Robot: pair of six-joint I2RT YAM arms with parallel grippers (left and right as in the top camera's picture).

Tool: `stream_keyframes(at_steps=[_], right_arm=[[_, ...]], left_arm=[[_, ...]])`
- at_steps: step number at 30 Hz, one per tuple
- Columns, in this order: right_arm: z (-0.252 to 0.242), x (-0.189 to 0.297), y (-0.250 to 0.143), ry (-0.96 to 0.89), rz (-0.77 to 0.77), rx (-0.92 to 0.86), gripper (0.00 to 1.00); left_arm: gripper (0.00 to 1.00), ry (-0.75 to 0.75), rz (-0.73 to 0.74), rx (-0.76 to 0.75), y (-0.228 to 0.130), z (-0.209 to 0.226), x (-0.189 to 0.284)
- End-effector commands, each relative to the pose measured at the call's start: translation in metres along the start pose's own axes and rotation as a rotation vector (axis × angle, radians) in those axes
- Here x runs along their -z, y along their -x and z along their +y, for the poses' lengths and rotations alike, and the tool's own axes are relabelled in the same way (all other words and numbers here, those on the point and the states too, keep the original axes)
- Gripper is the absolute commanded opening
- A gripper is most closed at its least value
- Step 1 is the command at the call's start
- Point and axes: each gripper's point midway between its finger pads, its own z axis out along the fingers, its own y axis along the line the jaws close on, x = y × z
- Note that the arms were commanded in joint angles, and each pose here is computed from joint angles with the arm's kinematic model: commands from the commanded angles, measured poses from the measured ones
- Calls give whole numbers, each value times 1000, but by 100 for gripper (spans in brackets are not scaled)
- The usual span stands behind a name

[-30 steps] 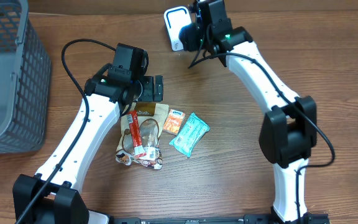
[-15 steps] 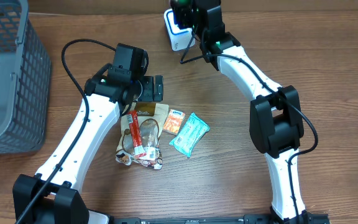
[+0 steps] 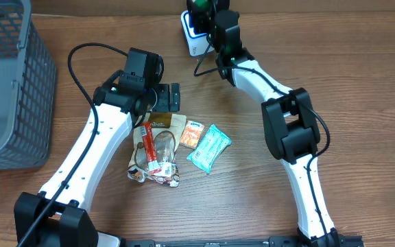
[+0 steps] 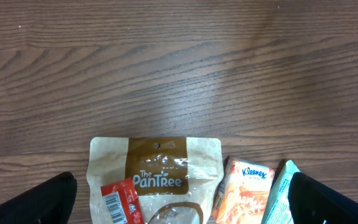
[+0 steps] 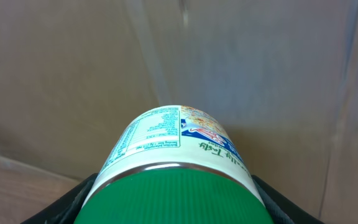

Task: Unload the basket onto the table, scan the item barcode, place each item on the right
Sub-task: 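Hold the green-lidded jar label against the scanner window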

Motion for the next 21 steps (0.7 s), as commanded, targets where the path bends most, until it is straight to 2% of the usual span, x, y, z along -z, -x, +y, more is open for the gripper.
stream_keyframes(at_steps=[1, 11, 17, 21], right_arm=[[6, 0, 16, 12, -44, -5, 4], [8, 0, 21, 27, -62, -76, 4], [26, 18, 94, 87, -183, -112, 4], [35, 39, 144, 87, -195, -112, 4]], left_arm=[[100, -13, -17, 10, 5, -3, 5], [100, -13, -17, 10, 5, -3, 5], [100, -13, -17, 10, 5, -3, 5], [100, -13, -17, 10, 5, -3, 5]])
